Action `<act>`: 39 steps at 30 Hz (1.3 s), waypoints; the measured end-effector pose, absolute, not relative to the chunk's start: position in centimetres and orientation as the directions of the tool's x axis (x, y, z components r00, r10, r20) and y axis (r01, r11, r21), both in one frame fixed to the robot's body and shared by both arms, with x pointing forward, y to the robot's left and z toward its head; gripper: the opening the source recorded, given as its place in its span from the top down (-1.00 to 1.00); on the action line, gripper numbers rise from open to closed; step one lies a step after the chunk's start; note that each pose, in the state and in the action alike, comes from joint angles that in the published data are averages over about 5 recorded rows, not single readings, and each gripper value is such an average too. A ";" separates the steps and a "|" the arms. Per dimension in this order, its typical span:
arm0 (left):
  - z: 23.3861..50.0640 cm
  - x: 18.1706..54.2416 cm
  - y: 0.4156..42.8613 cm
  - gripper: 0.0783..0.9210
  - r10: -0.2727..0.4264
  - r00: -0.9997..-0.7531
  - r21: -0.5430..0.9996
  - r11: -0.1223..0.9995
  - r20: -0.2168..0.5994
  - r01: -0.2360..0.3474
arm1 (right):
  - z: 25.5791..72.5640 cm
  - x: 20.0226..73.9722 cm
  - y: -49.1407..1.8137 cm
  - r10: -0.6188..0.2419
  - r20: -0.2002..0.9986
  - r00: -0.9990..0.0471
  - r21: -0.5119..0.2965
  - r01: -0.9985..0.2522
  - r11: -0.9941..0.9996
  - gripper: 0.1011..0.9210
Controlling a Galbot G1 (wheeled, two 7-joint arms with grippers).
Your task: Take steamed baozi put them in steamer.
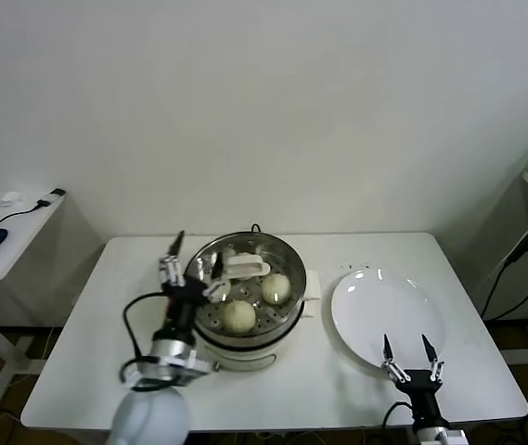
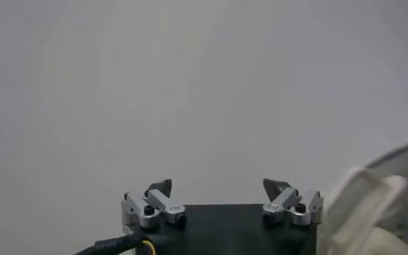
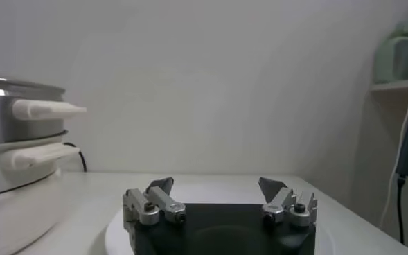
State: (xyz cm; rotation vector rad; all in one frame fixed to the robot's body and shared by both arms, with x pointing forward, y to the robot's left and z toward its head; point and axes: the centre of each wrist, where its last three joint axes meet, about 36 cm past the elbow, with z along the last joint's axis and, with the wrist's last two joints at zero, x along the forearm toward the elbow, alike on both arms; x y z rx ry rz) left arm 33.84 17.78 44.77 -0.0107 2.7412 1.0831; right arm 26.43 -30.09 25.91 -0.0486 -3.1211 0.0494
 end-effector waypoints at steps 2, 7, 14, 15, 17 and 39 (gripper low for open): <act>44.2 33.8 19.9 -0.77 0.037 -0.983 0.601 0.795 -0.182 -0.082 | 26.0 26.5 -30.1 0.030 0.012 -0.999 -0.032 0.029 0.999 -0.76; 41.4 33.0 24.2 -0.77 -0.011 -0.989 0.432 0.898 -0.150 -0.076 | 26.2 26.7 -30.0 0.027 -0.009 -1.000 -0.030 0.027 0.999 -0.76; 36.0 31.5 27.3 -0.77 -0.053 -0.994 0.270 0.960 -0.100 -0.079 | 26.4 26.7 -29.9 0.033 -0.013 -0.999 -0.027 0.033 0.999 -0.76; 35.3 31.4 27.6 -0.77 -0.057 -0.994 0.255 0.964 -0.094 -0.080 | 26.4 26.7 -29.9 0.035 -0.010 -0.999 -0.026 0.035 0.999 -0.76; 33.8 31.0 28.1 -0.77 -0.066 -0.995 0.229 0.970 -0.081 -0.083 | 26.4 26.7 -30.0 0.038 -0.005 -0.999 -0.025 0.038 0.999 -0.76; 27.4 27.3 30.2 -0.77 -0.090 -0.996 0.142 0.986 0.023 -0.086 | 26.5 26.3 -29.9 0.046 0.033 -0.998 -0.021 0.046 0.999 -0.76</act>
